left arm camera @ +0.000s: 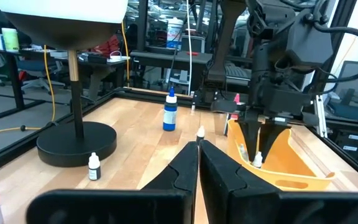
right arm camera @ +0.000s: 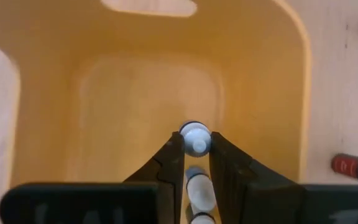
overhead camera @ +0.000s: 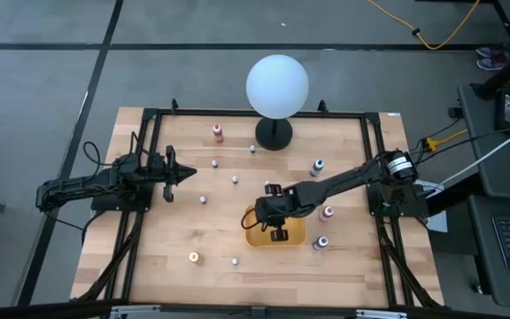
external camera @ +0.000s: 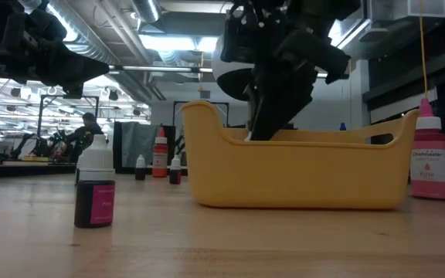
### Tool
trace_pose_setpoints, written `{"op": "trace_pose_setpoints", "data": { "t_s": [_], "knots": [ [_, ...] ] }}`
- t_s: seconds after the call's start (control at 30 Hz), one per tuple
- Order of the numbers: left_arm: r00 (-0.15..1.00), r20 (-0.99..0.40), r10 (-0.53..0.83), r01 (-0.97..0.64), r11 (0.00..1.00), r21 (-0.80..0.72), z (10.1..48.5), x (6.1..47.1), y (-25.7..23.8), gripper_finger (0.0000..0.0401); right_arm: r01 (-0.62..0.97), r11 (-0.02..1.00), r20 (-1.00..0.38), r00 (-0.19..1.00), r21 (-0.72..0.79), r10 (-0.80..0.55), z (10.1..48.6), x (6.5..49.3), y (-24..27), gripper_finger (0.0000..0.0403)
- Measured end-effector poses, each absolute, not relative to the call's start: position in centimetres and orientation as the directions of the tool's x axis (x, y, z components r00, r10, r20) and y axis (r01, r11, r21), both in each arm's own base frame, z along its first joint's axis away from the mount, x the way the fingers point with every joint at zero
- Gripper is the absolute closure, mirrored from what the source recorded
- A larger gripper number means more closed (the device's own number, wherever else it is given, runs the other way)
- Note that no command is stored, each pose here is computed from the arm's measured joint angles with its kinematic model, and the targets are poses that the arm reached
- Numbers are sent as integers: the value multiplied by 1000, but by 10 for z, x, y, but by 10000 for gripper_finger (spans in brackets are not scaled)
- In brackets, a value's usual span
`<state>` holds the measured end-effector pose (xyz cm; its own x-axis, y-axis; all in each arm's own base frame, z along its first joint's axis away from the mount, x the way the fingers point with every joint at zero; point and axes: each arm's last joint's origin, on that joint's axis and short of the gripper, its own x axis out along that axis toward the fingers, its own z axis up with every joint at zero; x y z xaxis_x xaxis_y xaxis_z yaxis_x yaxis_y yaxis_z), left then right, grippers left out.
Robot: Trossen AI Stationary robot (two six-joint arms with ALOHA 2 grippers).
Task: Pick & Place food coloring
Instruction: Put the small blue food coloring bottle into the yellow bin
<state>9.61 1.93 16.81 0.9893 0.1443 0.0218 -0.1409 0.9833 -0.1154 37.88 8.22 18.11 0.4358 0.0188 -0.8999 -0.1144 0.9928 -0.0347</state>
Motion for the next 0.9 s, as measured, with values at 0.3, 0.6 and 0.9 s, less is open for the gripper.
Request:
{"op": "trace_pose_setpoints", "data": {
  "t_s": [0.3,0.6,0.9],
  "knots": [
    [989,21,144,-141,983,-115,168,96,19,389,-87,996,-912,410,-31,7,177,379,78,338],
    [989,21,145,-141,983,-115,168,96,19,393,-88,996,-919,393,-34,3,171,379,78,338],
    [989,20,145,-141,983,-115,168,96,19,388,-88,996,-920,391,-33,4,170,380,78,335]
  ]
}}
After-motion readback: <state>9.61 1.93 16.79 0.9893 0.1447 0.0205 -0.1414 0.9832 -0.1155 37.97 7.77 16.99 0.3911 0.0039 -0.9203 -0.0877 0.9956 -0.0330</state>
